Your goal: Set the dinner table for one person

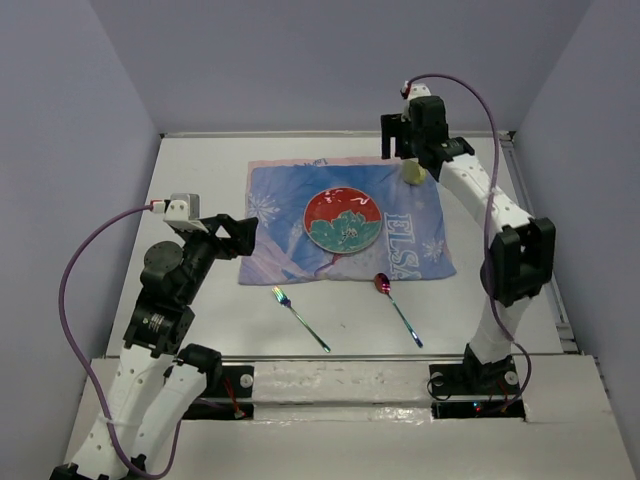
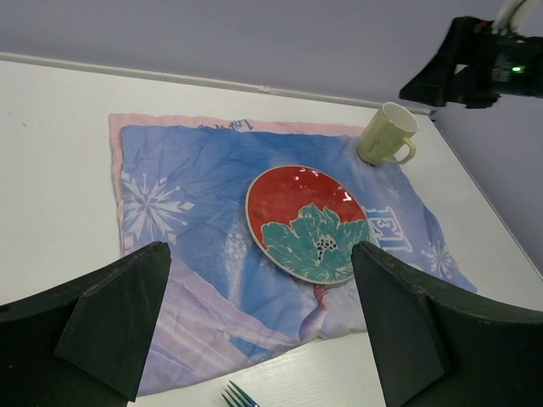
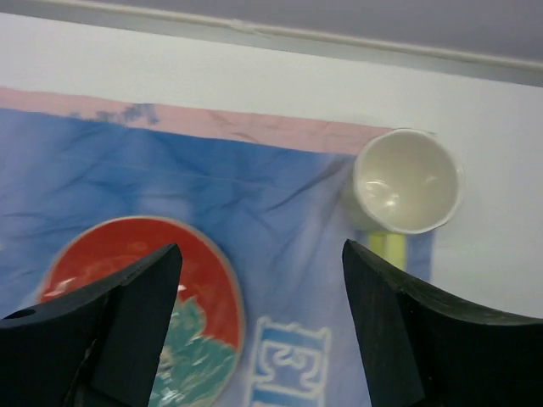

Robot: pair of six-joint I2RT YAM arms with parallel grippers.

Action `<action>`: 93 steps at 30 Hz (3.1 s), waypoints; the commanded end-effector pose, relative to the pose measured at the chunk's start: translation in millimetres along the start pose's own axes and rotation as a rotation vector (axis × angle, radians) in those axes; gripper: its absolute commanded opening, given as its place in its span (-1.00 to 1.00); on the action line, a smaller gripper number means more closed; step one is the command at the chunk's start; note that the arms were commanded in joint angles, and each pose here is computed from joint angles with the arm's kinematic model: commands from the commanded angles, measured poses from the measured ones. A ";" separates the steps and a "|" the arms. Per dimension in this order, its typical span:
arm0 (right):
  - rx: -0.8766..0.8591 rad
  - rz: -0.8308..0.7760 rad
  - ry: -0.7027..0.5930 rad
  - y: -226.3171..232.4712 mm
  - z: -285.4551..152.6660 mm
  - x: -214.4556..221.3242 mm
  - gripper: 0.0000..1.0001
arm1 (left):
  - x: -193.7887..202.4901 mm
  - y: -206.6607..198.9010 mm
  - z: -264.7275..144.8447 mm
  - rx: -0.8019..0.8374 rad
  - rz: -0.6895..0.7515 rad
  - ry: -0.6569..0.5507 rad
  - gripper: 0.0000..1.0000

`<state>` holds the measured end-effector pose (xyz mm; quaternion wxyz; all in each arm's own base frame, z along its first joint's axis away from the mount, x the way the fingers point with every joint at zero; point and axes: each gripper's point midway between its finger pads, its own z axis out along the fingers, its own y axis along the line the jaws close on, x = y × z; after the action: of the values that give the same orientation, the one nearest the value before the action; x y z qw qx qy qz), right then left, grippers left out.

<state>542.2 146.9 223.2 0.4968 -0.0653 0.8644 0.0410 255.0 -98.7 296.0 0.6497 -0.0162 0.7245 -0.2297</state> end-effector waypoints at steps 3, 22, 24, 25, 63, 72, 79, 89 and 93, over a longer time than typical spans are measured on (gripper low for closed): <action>-0.448 0.108 -0.046 162.4 -105.5 46.4 0.33 | -16.6 -6.1 -3.5 0.028 -0.001 -0.066 0.98; -0.460 -0.188 0.267 316.6 -214.6 300.2 -0.15 | -22.6 -10.5 -10.8 0.050 0.000 -0.092 0.98; -0.453 -0.200 0.279 321.6 -214.1 306.7 -0.15 | -21.9 -11.4 -10.6 0.055 0.000 -0.088 0.98; -0.445 -0.203 0.288 321.4 -212.4 310.0 -0.14 | -21.8 -11.7 -10.6 0.056 0.000 -0.088 0.98; -0.162 0.316 -0.018 318.2 -31.3 111.1 -1.00 | -31.5 -16.3 -22.1 0.069 -0.001 -0.131 0.98; -0.200 0.321 0.083 326.8 3.4 145.5 -1.00 | -31.6 -17.6 -23.2 0.071 -0.003 -0.130 0.98; -0.196 0.319 0.122 327.6 18.1 165.0 -0.63 | -30.3 -17.3 -21.5 0.070 -0.002 -0.124 0.98; -0.220 0.324 0.049 321.7 -2.5 117.2 -0.22 | -28.6 -17.1 -19.9 0.069 -0.003 -0.117 0.98; -0.292 0.298 -0.016 317.9 -39.4 73.5 -0.23 | -29.2 -17.3 -21.1 0.071 -0.003 -0.122 0.98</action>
<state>416.7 448.4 67.7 0.4117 -0.0001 0.8944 0.1750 235.3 -96.2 319.8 0.6802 -0.0118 0.6901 -0.2470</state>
